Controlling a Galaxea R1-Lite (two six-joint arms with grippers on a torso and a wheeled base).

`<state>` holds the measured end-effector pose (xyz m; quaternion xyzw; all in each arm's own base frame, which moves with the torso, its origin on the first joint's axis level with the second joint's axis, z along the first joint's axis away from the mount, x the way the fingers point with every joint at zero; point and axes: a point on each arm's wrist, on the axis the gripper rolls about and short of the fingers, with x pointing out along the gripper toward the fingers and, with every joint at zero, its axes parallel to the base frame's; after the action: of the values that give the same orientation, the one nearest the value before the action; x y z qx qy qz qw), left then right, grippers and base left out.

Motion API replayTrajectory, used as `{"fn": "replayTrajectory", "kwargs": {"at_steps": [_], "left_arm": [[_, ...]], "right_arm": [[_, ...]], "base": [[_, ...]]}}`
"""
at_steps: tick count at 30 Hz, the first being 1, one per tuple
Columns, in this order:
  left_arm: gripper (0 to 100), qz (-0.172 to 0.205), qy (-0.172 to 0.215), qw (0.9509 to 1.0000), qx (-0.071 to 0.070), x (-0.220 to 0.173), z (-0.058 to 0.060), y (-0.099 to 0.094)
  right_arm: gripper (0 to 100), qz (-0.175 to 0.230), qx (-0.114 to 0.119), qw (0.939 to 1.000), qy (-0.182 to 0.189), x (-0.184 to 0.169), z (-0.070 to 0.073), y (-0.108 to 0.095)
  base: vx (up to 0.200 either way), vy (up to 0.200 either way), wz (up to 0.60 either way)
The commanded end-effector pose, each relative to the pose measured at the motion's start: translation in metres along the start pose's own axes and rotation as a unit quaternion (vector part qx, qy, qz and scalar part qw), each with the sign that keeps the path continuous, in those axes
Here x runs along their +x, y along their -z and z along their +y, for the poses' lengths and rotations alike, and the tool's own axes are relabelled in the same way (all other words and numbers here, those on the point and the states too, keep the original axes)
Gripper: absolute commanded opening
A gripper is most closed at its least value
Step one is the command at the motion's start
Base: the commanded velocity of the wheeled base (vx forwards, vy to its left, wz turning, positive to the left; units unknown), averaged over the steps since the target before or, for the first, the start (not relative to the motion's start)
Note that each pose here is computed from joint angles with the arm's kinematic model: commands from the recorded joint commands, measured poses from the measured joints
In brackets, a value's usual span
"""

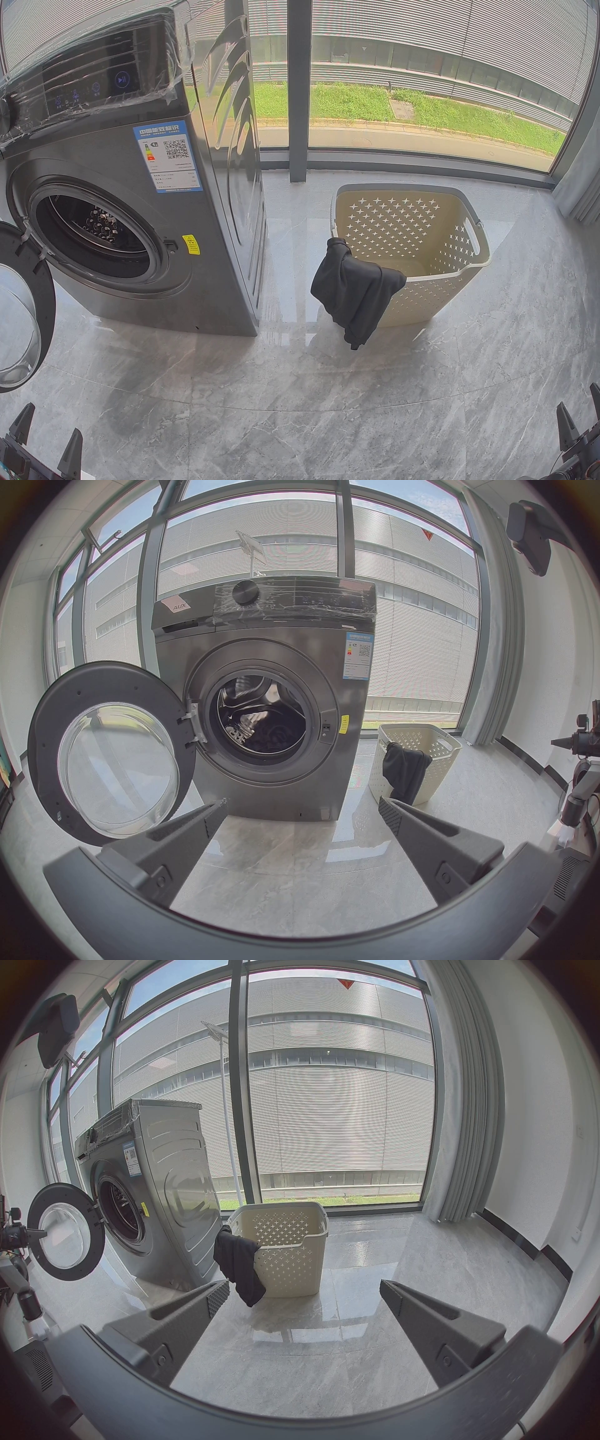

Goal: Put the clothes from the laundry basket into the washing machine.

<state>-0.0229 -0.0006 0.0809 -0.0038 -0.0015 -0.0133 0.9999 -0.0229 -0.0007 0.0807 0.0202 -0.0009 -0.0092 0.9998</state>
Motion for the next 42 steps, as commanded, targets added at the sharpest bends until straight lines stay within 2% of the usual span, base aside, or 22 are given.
{"fn": "replayTrajectory", "kwargs": {"at_steps": [1,5,7,8,9,12,13,14,16,17,20,21,22,24,27,28,29,30,35,37,40,42], "left_arm": [[100,0.002,0.000,1.0000,0.000,0.000,0.000,0.005],[100,0.002,0.000,1.0000,0.001,0.000,0.000,0.005],[100,0.002,0.000,1.0000,0.001,0.000,0.000,0.005],[100,0.002,0.000,1.0000,0.001,0.000,0.000,0.005],[100,0.002,0.000,1.0000,0.001,0.000,0.000,0.005],[100,0.002,0.000,1.0000,0.001,0.000,0.000,0.005],[100,0.002,0.000,1.0000,0.001,0.000,0.000,0.005],[100,0.002,0.000,1.0000,0.001,0.000,0.000,0.005],[100,0.002,0.000,1.0000,0.001,0.000,0.000,0.005],[100,0.002,0.000,1.0000,0.001,0.000,0.000,0.005],[100,0.002,0.000,1.0000,0.001,0.000,0.000,0.005],[100,0.002,0.000,1.0000,0.001,0.000,0.000,0.005],[100,0.002,0.000,1.0000,0.001,0.000,0.000,0.005],[100,0.002,0.000,1.0000,0.000,0.000,0.000,0.005],[100,0.002,0.000,1.0000,0.001,0.000,0.000,0.005],[100,0.002,0.000,1.0000,0.001,0.000,0.000,0.005],[100,0.002,0.000,1.0000,0.000,0.000,0.000,0.005],[100,0.002,0.000,1.0000,0.000,0.000,0.000,0.005],[100,0.002,0.000,1.0000,0.001,0.000,0.000,0.005],[100,0.002,0.000,1.0000,0.000,0.000,0.000,0.005],[100,0.002,0.000,1.0000,0.000,0.000,0.000,0.005],[100,0.002,0.000,1.0000,0.001,0.000,0.000,0.005]], "right_arm": [[100,0.000,0.000,1.0000,0.000,0.000,0.000,0.005],[100,-0.021,0.002,0.9998,-0.005,-0.002,0.000,-0.003],[100,-0.089,0.004,0.9960,-0.009,-0.014,0.001,-0.040],[100,-0.089,0.004,0.9960,-0.009,-0.014,0.001,-0.040],[100,-0.101,0.004,0.9948,-0.013,-0.020,0.002,-0.061],[100,-0.044,0.000,0.9983,-0.039,-0.009,0.004,-0.069],[100,-0.044,0.000,0.9983,-0.039,-0.009,0.004,-0.069],[100,0.018,0.002,0.9971,-0.074,0.006,0.006,-0.067],[100,0.082,0.006,0.9924,-0.091,0.028,0.008,-0.068],[100,0.095,0.007,0.9911,-0.093,0.033,0.008,-0.068],[100,0.160,0.013,0.9748,-0.155,0.071,0.014,-0.073],[100,0.163,0.013,0.9732,-0.162,0.075,0.014,-0.073],[100,0.181,0.014,0.9656,-0.187,0.093,0.020,-0.073],[100,0.201,0.022,0.9565,-0.210,0.115,0.028,-0.072],[100,0.230,0.063,0.9444,-0.226,0.153,0.047,-0.065],[100,0.230,0.063,0.9444,-0.226,0.153,0.047,-0.065],[100,0.238,0.074,0.9420,-0.224,0.172,0.062,-0.058],[100,0.241,0.073,0.9418,-0.222,0.176,0.065,-0.056],[100,0.252,0.051,0.9432,-0.211,0.212,0.093,-0.035],[100,0.249,0.045,0.9440,-0.212,0.221,0.101,-0.030],[100,0.231,0.032,0.9505,-0.205,0.237,0.108,-0.029],[100,0.233,0.027,0.9502,-0.205,0.246,0.113,-0.025]], "base": [[0.000,0.000,0.00],[0.000,0.000,0.00],[0.000,0.000,0.00],[0.000,0.000,0.00],[0.000,0.000,0.00],[0.200,0.000,0.00],[0.200,0.000,0.00],[0.200,0.000,0.00],[0.200,0.000,0.00],[0.200,0.000,0.00],[0.000,0.000,0.00],[0.000,0.000,0.00],[0.000,0.000,0.00],[0.000,0.000,0.00],[0.000,0.000,0.00],[0.000,0.000,0.00],[0.000,0.000,0.00],[0.000,0.000,0.00],[0.000,0.000,0.00],[0.000,0.000,0.00],[0.000,0.000,0.00],[0.000,0.000,0.00]]}}
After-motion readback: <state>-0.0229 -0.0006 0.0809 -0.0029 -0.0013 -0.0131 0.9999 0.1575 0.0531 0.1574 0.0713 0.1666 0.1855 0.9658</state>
